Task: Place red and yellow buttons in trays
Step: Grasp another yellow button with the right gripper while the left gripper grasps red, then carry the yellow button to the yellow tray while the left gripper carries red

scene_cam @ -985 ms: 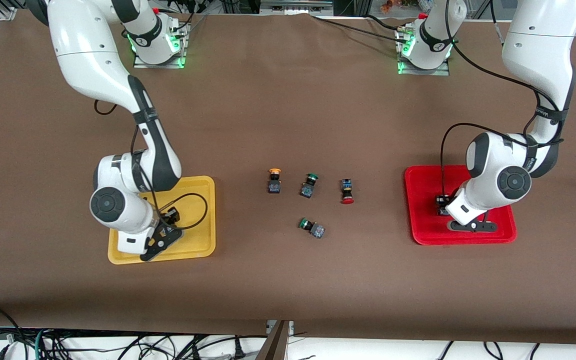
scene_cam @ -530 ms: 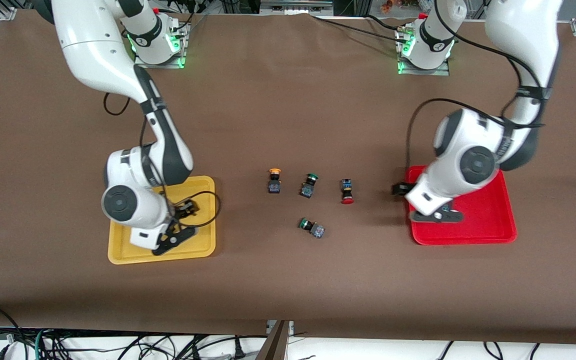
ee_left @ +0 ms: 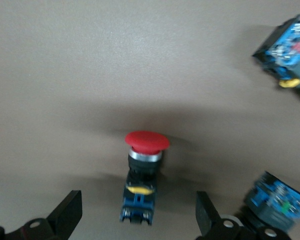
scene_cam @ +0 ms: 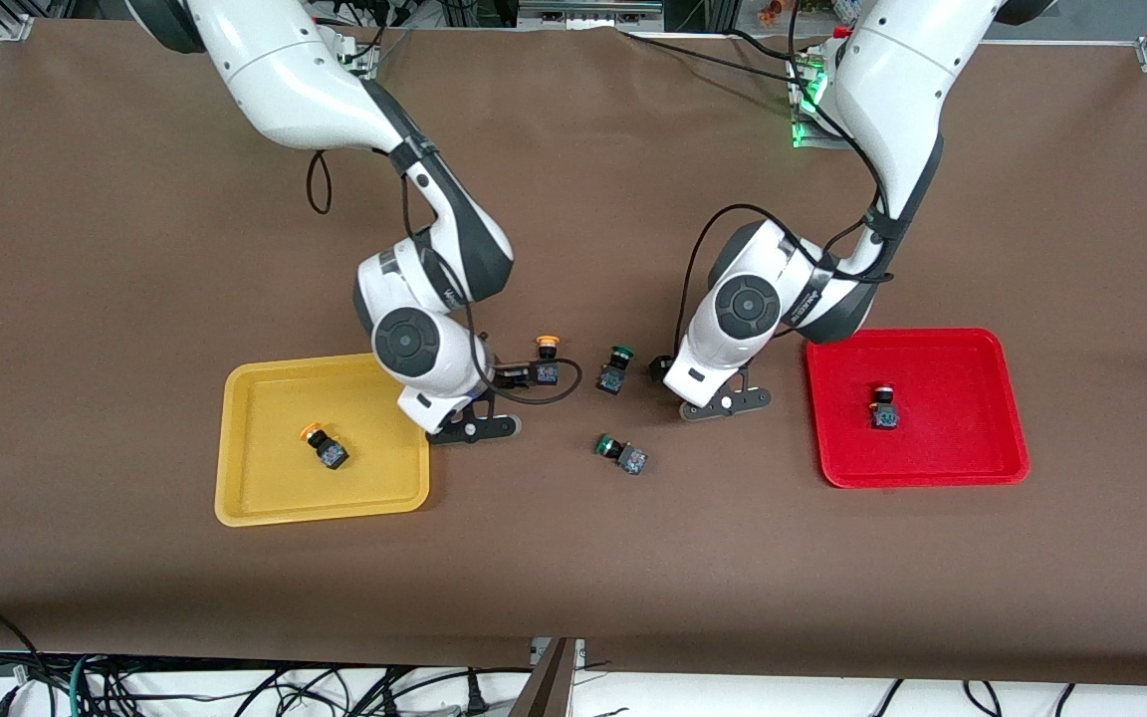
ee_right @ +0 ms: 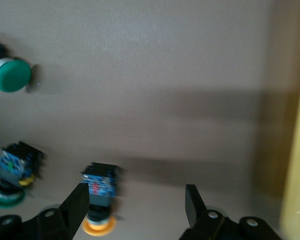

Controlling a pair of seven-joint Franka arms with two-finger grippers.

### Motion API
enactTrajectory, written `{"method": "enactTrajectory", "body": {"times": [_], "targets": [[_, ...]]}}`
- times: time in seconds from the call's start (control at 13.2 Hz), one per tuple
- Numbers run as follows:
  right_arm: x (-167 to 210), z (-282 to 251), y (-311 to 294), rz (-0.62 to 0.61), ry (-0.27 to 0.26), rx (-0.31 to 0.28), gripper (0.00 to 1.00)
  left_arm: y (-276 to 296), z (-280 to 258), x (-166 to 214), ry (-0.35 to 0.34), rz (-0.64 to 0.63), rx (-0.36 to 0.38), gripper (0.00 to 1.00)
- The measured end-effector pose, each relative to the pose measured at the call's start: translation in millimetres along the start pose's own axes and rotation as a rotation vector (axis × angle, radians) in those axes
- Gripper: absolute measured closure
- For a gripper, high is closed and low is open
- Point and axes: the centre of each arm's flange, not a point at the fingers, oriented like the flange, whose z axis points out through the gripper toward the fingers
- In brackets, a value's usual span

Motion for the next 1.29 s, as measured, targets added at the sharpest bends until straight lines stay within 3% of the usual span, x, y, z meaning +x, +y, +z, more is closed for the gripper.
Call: {"method": "enactTrajectory", "body": {"times": [0.23,0.61,0.68,0.83,1.06,1.29], "targets": [[-13,30,-23,0.160,0.007,0.012,0.14,0,14,-1,-0.008,-0.007,0.002,0.07],[-36,64,-43,0.178,0.000,-0.001,0.18,0,14,1,-0.004,-0.021,0.000,0.62],[-38,69,-42,0.179,-0.006,-0.007,0.26,-4,7,7,0.003,-0.031,0.001,0.67],[-41,76,-38,0.181,-0.015,-0.018,0.51,-27,-26,30,-0.013,-0.042,0.033,0.67],[-39,67,-36,0.156,-0.011,-0.020,0.59,-99,-99,80,-0.085,0.053,0.079,0.67],[-15,20,0,0.032,-0.042,-0.065,0.59,-191,-115,122,-0.094,0.189,0.141,0.67]]}}
